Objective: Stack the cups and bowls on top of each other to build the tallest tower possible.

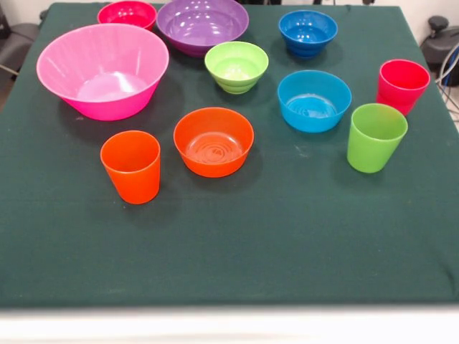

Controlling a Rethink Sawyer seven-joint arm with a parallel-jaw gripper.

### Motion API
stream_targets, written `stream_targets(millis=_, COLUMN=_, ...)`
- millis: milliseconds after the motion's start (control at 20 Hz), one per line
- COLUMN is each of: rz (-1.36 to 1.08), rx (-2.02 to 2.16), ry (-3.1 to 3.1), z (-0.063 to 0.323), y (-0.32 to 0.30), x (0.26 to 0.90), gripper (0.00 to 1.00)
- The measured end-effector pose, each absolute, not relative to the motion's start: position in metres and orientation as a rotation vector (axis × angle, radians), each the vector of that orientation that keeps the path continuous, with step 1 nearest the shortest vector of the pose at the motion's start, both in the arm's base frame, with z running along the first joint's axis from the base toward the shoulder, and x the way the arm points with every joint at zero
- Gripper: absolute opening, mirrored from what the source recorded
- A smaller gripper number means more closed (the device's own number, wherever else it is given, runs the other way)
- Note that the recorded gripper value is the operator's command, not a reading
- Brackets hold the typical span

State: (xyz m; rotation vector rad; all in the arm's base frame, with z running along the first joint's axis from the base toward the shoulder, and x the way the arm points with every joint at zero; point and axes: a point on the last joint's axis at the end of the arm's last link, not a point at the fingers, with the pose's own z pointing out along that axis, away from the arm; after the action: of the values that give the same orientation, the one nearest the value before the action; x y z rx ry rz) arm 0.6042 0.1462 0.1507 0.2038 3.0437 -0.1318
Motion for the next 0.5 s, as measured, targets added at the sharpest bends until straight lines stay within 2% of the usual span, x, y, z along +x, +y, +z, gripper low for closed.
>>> stream_targets(millis=500, rz=-0.144, rx=0.239, ry=3.059, z=0.107, y=0.097, x=0.633, gripper=1.0)
